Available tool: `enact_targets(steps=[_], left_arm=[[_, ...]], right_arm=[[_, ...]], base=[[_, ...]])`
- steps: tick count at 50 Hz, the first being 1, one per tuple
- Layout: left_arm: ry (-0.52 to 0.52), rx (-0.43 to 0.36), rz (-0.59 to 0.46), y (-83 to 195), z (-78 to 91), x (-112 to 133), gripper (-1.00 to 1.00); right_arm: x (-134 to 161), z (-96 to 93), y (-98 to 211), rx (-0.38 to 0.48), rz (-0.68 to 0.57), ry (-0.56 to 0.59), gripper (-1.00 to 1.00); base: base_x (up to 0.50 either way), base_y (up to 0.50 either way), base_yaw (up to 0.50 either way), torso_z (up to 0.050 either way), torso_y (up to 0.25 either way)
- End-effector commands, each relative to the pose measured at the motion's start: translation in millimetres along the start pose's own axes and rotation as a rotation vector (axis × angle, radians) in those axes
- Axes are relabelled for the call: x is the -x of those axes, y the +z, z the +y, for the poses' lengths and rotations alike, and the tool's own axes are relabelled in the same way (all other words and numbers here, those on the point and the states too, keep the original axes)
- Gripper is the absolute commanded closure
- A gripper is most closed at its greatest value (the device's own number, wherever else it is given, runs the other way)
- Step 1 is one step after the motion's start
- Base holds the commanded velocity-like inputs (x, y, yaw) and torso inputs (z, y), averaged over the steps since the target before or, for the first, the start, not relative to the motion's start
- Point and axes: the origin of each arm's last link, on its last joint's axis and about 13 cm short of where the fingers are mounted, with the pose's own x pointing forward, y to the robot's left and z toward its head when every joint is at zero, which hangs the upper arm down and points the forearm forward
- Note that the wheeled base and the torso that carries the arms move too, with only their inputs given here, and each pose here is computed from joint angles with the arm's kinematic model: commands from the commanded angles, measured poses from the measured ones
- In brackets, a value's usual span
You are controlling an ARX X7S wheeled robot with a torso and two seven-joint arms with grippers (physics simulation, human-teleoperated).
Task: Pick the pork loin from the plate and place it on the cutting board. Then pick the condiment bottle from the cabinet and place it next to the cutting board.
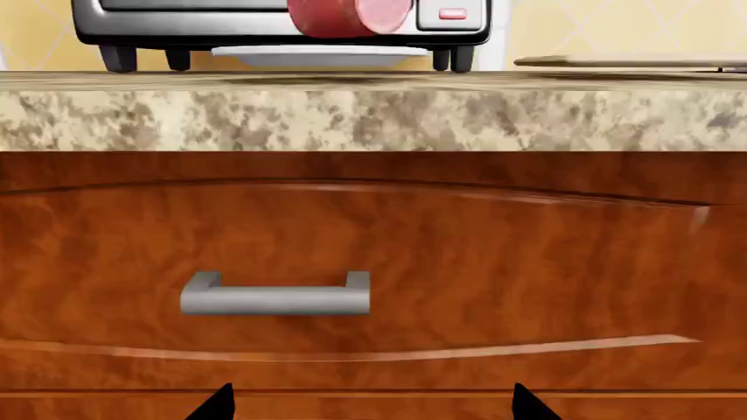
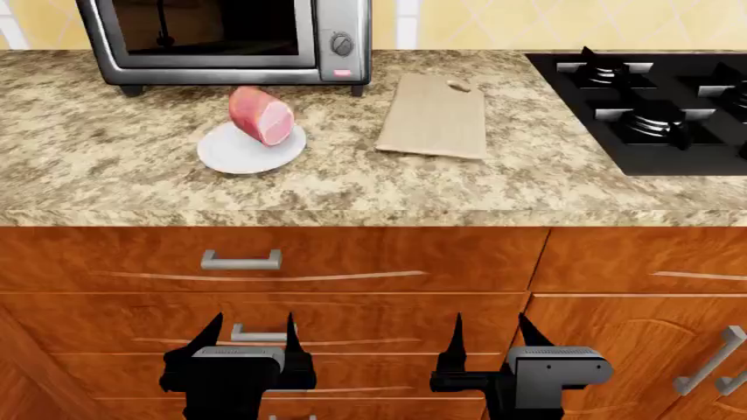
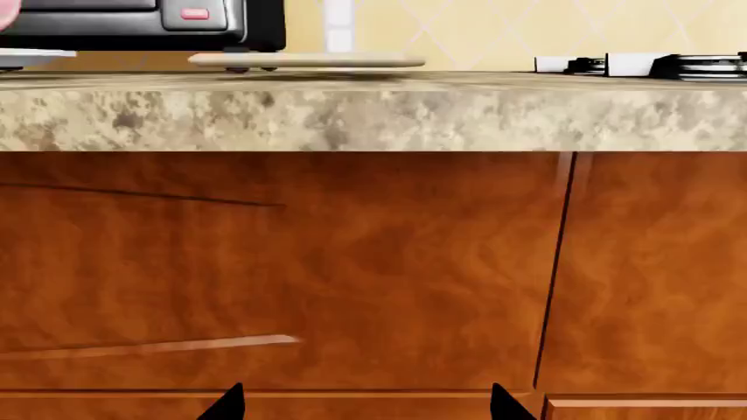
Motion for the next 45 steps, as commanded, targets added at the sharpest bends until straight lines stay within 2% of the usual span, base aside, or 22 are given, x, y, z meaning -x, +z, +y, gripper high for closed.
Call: enact_targets(steps=[1, 7, 13, 18, 27, 34, 41, 45], left_arm=[[-0.004, 0.011, -0.002, 1, -0.1, 1, -1.0], [-0.063, 0.026, -0.017, 3, -2.7, 5, -1.0], [-0.109, 0.022, -0.013, 21, -1.7, -2, -1.0], [-0.164, 0.02, -0.029, 57, 1.1, -28, -1.0], [-0.256, 0.026, -0.075, 114, 12.7, -62, -1.0], [-0.339, -0.029, -0.146, 167, 27.9, -95, -1.0], [-0.359, -0.057, -0.199, 221, 46.8, -131, -1.0], [-0.373, -0.083, -0.234, 236, 56.1, -147, -1.0]], right_arm=[[0, 0.7, 1, 0.003, -0.008, 0.001, -1.0], [1, 1.2, 7, 0.006, -0.051, -0.013, -1.0], [1, -2.7, 24, -0.053, -0.07, 0.005, -1.0], [-7, -11.2, 60, -0.043, -0.042, 0.081, -1.0], [-21, -29.2, 125, -0.007, -0.055, 0.137, -1.0], [-40, -40.5, 177, 0.1, -0.061, 0.228, -1.0], [-57, -53.7, 230, 0.143, -0.084, 0.285, -1.0], [-64, -62.6, 251, 0.196, -0.086, 0.29, -1.0]], base=[[0.0, 0.0, 0.0, 0.0, 0.0], [0.0, 0.0, 0.0, 0.0, 0.0], [0.0, 0.0, 0.0, 0.0, 0.0], [0.0, 0.0, 0.0, 0.0, 0.0], [0.0, 0.0, 0.0, 0.0, 0.0], [0.0, 0.0, 0.0, 0.0, 0.0], [0.0, 0.0, 0.0, 0.0, 0.0], [0.0, 0.0, 0.0, 0.0, 0.0]])
